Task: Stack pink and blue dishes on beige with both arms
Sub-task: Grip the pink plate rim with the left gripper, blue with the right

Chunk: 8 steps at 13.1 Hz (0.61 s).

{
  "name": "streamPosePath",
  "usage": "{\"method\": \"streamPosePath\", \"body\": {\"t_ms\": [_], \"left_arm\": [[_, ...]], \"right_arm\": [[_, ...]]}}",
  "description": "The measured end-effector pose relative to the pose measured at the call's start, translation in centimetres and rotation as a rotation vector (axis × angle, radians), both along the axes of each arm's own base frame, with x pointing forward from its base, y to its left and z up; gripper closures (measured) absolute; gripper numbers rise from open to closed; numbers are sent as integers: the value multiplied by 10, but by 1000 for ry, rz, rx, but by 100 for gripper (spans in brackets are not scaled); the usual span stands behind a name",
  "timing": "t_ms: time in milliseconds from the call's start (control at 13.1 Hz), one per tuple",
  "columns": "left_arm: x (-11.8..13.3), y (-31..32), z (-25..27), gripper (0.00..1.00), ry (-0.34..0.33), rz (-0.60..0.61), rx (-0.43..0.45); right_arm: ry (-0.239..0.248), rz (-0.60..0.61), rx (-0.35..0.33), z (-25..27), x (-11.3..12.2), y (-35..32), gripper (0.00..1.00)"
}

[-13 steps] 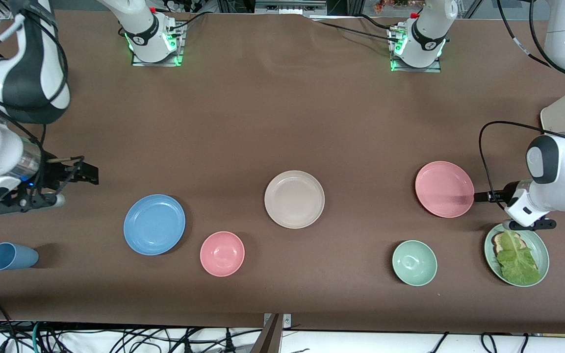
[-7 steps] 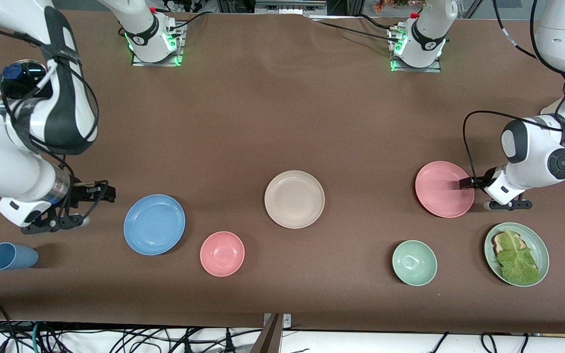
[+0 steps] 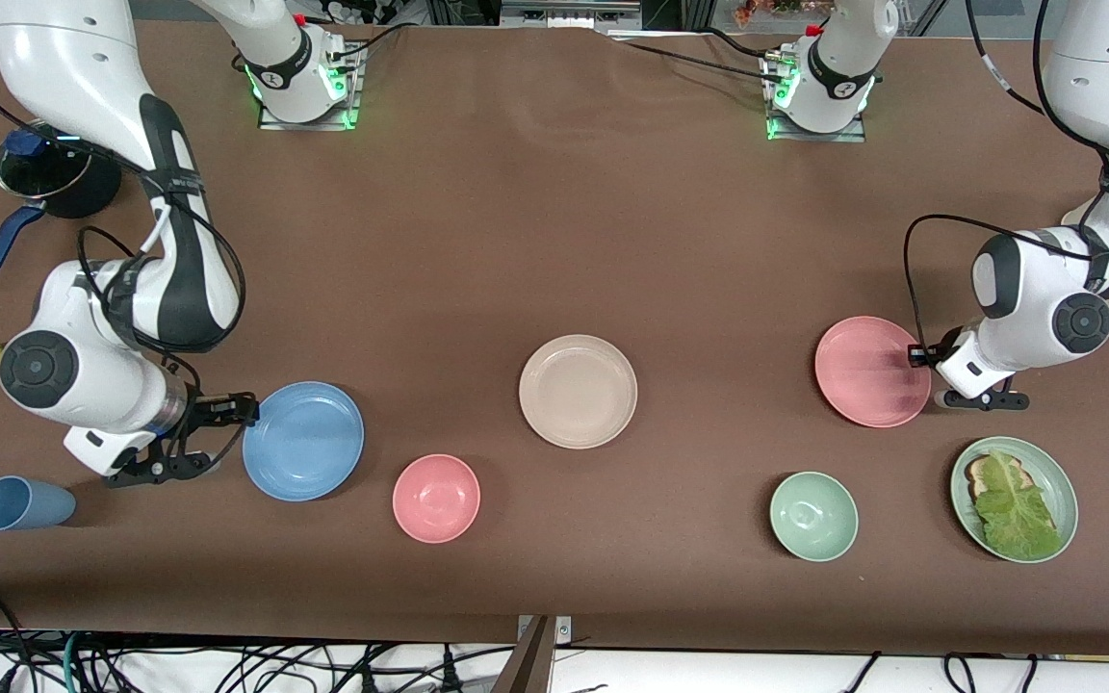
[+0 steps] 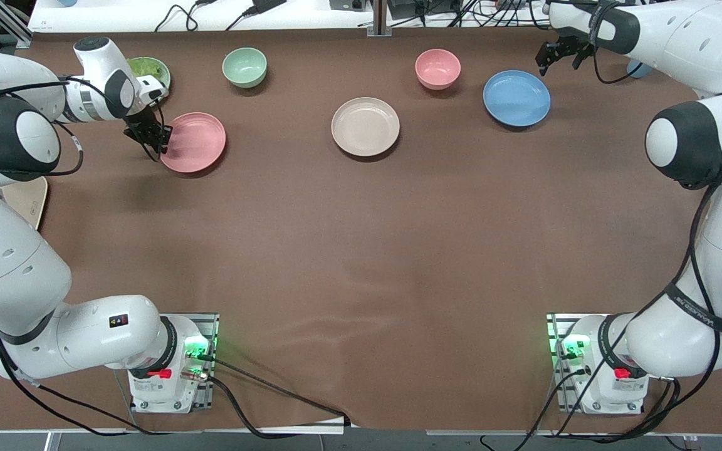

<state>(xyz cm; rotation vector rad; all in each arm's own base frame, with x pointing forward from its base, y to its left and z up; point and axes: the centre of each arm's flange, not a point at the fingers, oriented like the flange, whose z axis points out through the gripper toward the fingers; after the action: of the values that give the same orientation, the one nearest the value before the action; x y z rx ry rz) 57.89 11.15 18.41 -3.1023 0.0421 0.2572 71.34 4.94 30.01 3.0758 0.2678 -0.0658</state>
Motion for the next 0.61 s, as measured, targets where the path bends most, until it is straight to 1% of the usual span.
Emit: {"method": "streamPosePath", "body": {"t_ms": [153, 229, 305, 382, 535, 611], "left_arm": [[4, -1, 6, 89, 5, -2, 1], [8, -2, 13, 89, 27, -3, 0], [15, -5, 24, 90, 57, -7, 1], [26, -11, 42, 94, 91, -13, 1], [45, -38, 88, 95, 159, -18, -3], [51, -60, 111, 95, 181, -8, -5]], "right_arm": [[14, -21, 13, -24, 1, -5, 0], [21, -25, 13, -35, 0, -7, 0], [24, -28, 11, -46, -1, -9, 0], [25, -29, 9, -54, -3, -12, 0], [24, -24, 10, -64, -6, -19, 0], [26, -29, 17, -68, -8, -22, 0]]}}
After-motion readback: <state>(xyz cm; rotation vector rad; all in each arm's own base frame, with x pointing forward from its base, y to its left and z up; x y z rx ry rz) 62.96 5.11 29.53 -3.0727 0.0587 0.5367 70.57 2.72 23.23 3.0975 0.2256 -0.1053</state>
